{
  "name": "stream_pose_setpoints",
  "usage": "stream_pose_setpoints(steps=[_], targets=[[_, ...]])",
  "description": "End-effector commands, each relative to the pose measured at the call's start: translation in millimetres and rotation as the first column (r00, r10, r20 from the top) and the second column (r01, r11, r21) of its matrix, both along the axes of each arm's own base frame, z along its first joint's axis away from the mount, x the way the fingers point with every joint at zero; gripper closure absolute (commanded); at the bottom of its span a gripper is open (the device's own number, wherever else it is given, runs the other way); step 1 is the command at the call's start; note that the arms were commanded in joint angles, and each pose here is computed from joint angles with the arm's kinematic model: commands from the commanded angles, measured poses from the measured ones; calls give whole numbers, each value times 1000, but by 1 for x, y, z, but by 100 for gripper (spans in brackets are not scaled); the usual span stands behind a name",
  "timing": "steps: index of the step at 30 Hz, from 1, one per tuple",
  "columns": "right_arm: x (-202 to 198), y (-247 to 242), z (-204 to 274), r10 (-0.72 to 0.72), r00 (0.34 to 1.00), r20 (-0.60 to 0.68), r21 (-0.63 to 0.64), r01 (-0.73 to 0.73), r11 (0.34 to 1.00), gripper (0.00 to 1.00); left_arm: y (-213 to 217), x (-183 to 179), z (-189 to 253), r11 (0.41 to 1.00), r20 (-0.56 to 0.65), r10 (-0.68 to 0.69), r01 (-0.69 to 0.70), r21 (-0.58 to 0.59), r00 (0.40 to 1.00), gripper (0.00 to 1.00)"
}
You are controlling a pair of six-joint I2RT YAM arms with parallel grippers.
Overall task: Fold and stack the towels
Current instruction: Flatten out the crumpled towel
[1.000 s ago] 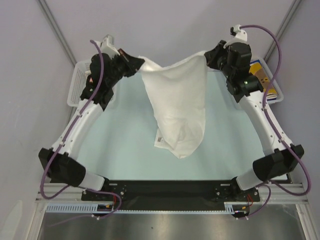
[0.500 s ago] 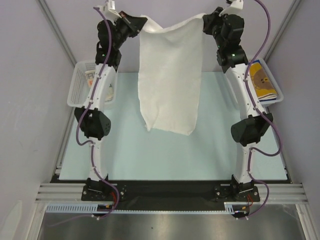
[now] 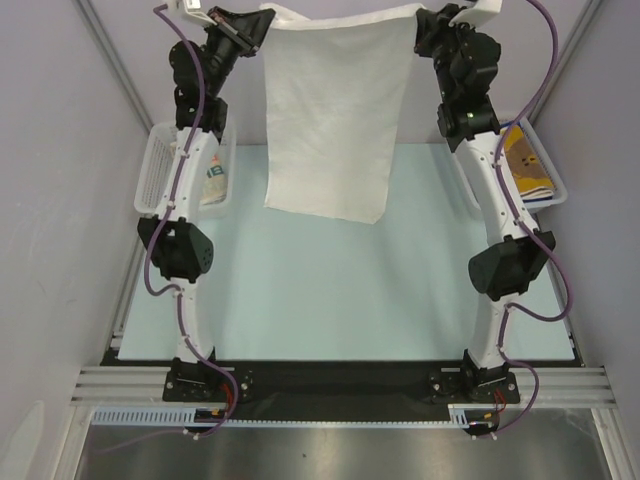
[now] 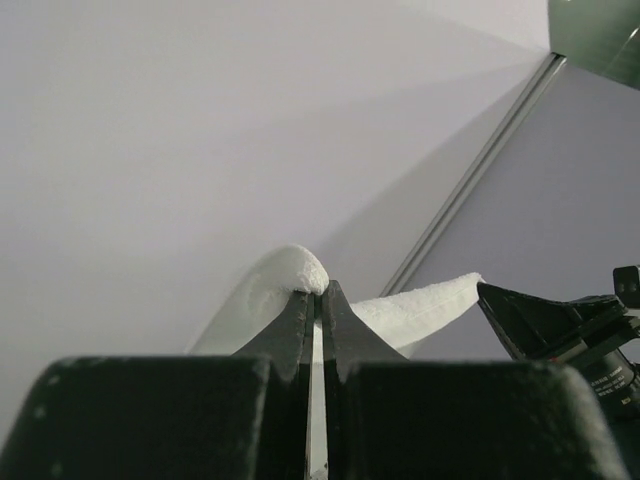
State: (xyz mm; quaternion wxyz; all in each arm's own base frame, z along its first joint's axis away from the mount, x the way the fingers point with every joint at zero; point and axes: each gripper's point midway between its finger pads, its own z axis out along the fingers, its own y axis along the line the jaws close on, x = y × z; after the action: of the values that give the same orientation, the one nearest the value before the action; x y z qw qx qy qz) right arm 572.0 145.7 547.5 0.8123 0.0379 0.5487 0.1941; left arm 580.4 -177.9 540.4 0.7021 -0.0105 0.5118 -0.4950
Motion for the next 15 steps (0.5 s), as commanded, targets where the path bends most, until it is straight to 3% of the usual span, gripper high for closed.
stream_pose_setpoints(steps=[1, 15], targets=[[-55, -22, 83, -41, 975, 220, 31, 35, 999, 100, 5, -70, 83, 999, 216, -25, 32, -29, 976, 100], [-51, -34, 104, -84, 949, 304, 48, 72, 996, 100, 11, -70, 94, 998, 359, 12, 12, -65, 933, 100]])
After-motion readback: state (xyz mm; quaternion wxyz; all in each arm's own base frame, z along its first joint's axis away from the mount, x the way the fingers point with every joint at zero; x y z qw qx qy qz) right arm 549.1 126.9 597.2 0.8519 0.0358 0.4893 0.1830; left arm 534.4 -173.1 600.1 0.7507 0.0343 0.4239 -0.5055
